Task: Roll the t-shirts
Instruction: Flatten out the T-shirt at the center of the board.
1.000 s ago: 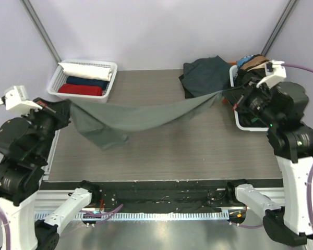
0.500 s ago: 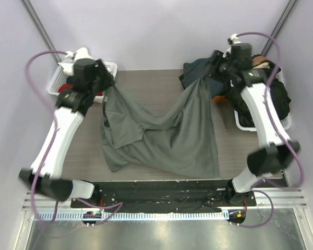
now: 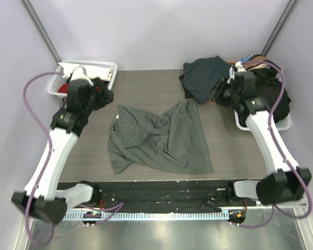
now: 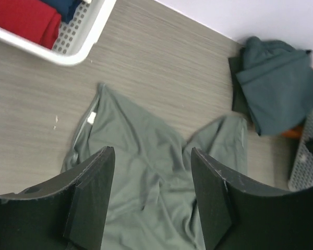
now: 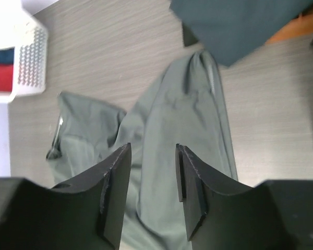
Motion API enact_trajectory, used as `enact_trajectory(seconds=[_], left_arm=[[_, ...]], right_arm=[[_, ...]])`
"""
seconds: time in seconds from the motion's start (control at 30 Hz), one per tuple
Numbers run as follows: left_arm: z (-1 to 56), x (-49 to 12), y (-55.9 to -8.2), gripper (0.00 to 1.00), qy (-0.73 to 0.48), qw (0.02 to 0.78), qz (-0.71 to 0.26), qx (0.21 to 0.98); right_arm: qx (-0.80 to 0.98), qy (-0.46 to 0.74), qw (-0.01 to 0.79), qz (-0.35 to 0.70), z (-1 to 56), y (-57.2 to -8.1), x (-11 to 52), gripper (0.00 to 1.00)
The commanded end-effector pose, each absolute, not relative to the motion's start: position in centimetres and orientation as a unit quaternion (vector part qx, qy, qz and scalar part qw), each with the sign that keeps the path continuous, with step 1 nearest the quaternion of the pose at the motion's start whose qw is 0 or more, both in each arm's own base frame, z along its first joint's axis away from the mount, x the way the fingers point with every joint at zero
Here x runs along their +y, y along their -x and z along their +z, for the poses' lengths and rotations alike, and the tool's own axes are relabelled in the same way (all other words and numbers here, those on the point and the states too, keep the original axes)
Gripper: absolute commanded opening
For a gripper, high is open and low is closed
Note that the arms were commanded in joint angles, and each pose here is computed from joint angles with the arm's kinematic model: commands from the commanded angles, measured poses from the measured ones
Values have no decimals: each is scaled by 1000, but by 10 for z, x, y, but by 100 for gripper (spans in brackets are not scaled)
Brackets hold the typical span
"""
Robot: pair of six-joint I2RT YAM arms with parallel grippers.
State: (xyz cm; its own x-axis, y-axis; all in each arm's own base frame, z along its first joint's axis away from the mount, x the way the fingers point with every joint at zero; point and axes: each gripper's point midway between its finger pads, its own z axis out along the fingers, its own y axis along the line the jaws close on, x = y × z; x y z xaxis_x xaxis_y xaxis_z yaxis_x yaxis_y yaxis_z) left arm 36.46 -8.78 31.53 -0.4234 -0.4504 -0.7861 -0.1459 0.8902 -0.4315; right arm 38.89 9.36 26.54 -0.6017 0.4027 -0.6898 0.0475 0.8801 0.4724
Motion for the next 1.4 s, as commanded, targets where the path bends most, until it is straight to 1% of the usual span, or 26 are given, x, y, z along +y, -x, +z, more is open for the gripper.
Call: enact_trajectory(seconds=[0.0, 0.03, 0.07, 0.1, 0.13, 0.17, 0.2, 0.27, 0.3, 0.37, 0.47, 0.5, 0.67, 0.77, 0.87, 1.0, 1.2, 1.3, 1.37], left_arm=[[263, -86, -315, 63, 174, 465, -161, 853], [266, -82, -299, 63, 177, 474, -169, 846], [235, -78, -285, 63, 181, 446, -155, 863], [228, -77, -276, 63, 182, 442, -157, 864], [228, -76, -264, 63, 184, 448, -165, 859], [221, -74, -256, 63, 187, 444, -165, 860], [201, -71, -246, 63, 193, 426, -157, 870], [199, -68, -236, 63, 203, 436, -163, 861], [185, -66, -231, 63, 208, 426, -158, 866], [180, -66, -228, 62, 221, 429, -166, 860], [174, -69, -227, 63, 235, 419, -176, 859], [171, -68, -229, 63, 250, 419, -177, 855], [129, -66, -226, 63, 294, 384, -166, 859], [115, -67, -228, 61, 309, 381, -170, 855], [108, -64, -230, 56, 313, 382, -159, 855], [87, -62, -224, 54, 318, 361, -145, 864], [67, -65, -221, 52, 328, 347, -149, 866], [59, -65, -220, 48, 325, 341, -146, 870], [54, -65, -219, 43, 325, 337, -147, 871]], right_arm=[[866, -112, 427, 234, 236, -350, 101, 47], [869, -108, 421, 234, 228, -343, 102, 47], [867, -105, 426, 237, 228, -333, 102, 47], [877, -107, 407, 233, 206, -322, 101, 46], [879, -107, 400, 235, 198, -314, 102, 46], [879, -106, 401, 236, 194, -309, 102, 46], [883, -105, 393, 237, 183, -300, 104, 46], [885, -101, 388, 238, 174, -295, 107, 45], [889, -100, 380, 235, 165, -291, 109, 45], [896, -93, 370, 227, 154, -289, 114, 47], [910, -81, 351, 206, 133, -284, 124, 54], [914, -83, 350, 188, 126, -284, 121, 54], [928, -93, 341, 119, 96, -280, 119, 53], [935, -97, 328, 94, 76, -283, 116, 46], [936, -100, 329, 71, 67, -288, 110, 46], [943, -99, 315, 47, 51, -287, 104, 49], [942, -110, 315, 36, 41, -292, 102, 48], [945, -107, 308, 30, 33, -293, 103, 47], [947, -106, 301, 24, 26, -292, 102, 45]])
